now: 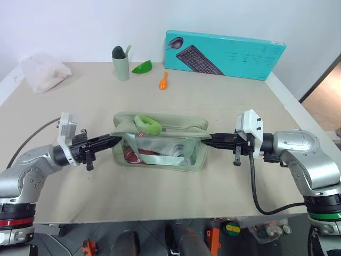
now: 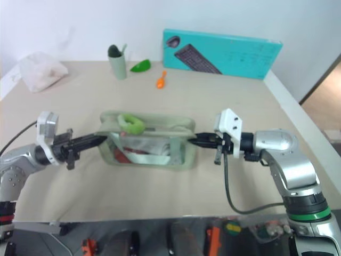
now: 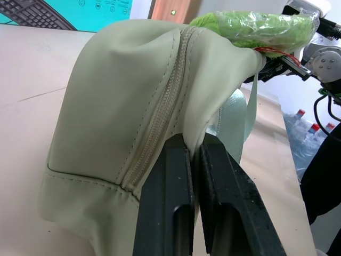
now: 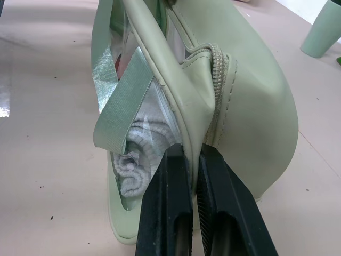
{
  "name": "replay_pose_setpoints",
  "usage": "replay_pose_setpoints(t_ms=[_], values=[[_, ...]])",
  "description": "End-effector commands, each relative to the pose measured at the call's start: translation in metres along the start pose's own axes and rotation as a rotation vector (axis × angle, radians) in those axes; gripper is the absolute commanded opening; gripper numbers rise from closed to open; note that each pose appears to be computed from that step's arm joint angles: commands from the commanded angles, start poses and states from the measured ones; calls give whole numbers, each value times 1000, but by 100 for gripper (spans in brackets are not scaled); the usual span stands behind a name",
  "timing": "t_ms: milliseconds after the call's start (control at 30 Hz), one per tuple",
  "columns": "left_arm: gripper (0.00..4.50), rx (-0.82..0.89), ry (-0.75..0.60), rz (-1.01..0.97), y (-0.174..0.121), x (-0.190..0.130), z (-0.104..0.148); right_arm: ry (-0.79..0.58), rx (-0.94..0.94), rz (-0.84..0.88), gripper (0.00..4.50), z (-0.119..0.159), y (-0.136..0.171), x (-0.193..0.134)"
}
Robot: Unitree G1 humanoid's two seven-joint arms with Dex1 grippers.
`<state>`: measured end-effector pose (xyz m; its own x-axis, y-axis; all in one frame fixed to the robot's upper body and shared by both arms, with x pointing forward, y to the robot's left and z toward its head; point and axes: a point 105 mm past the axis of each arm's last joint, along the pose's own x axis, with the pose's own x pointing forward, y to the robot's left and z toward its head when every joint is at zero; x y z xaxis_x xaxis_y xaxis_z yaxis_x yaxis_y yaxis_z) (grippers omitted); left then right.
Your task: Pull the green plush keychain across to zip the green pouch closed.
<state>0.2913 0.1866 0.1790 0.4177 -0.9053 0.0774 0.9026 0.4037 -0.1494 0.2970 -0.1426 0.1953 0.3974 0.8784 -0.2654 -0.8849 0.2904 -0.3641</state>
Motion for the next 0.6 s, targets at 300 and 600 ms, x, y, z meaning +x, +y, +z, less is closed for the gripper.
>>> replay_pose_setpoints(t_ms=[300, 600], values=[[0, 42, -4, -25, -2, 2, 2, -50, 37, -27, 304, 19, -7, -15], [0, 46, -2, -31, -7, 7, 5, -255, -14, -117, 442, 76, -24, -52]])
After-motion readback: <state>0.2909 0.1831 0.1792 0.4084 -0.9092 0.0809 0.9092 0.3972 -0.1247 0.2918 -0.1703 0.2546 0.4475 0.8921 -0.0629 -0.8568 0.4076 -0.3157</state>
